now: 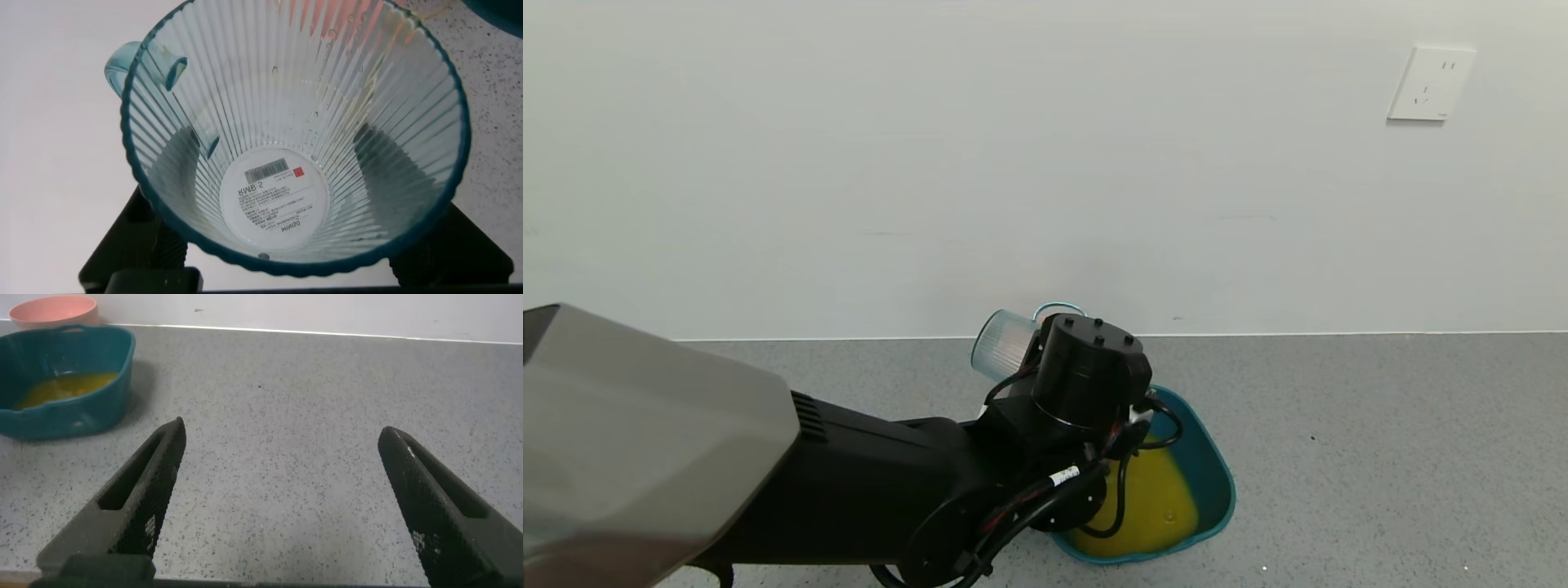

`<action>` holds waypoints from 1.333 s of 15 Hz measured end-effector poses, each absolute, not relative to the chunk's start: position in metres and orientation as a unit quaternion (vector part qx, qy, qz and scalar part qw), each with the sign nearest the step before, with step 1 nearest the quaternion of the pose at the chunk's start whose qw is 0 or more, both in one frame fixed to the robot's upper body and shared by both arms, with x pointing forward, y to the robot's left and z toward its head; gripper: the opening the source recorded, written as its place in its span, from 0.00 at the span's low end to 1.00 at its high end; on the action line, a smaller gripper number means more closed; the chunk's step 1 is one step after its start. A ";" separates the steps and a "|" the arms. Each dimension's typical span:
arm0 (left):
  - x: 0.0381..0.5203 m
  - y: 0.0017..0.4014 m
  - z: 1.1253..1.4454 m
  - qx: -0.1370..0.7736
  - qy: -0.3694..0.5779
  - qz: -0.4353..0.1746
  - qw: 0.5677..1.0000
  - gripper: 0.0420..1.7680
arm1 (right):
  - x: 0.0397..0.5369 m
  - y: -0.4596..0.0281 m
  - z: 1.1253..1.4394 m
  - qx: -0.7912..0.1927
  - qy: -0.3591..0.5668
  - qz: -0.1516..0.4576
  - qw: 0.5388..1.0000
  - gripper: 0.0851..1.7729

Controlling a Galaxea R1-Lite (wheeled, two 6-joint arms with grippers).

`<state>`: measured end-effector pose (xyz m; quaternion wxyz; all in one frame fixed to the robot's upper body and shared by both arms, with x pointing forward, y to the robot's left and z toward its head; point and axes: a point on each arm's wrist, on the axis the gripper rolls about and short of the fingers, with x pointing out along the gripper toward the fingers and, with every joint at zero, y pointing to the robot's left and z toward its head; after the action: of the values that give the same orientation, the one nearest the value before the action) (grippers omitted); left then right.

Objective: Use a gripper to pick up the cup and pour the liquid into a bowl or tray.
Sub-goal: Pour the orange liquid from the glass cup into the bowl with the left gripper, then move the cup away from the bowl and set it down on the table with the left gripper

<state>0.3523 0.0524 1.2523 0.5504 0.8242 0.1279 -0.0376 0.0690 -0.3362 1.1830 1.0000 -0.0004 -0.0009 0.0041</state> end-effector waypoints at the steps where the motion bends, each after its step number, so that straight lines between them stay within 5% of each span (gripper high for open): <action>1: 0.351 0.052 1.253 0.828 0.126 -0.039 0.546 0.73 | 0.069 -0.336 1.183 -0.001 -0.001 0.004 1.000 0.96; 13: 0.341 0.053 1.253 0.834 0.121 -0.045 0.537 0.73 | 0.069 -0.336 1.183 -0.001 0.000 0.004 1.000 0.96; 20: 0.343 0.054 1.267 0.795 0.118 -0.022 0.594 0.73 | 0.069 -0.336 1.183 -0.001 -0.001 0.004 1.000 0.96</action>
<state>0.3427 0.0537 1.2669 0.5941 0.7953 0.1183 -0.0220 0.0690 -0.3361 1.1829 1.0000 -0.0006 -0.0006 0.0044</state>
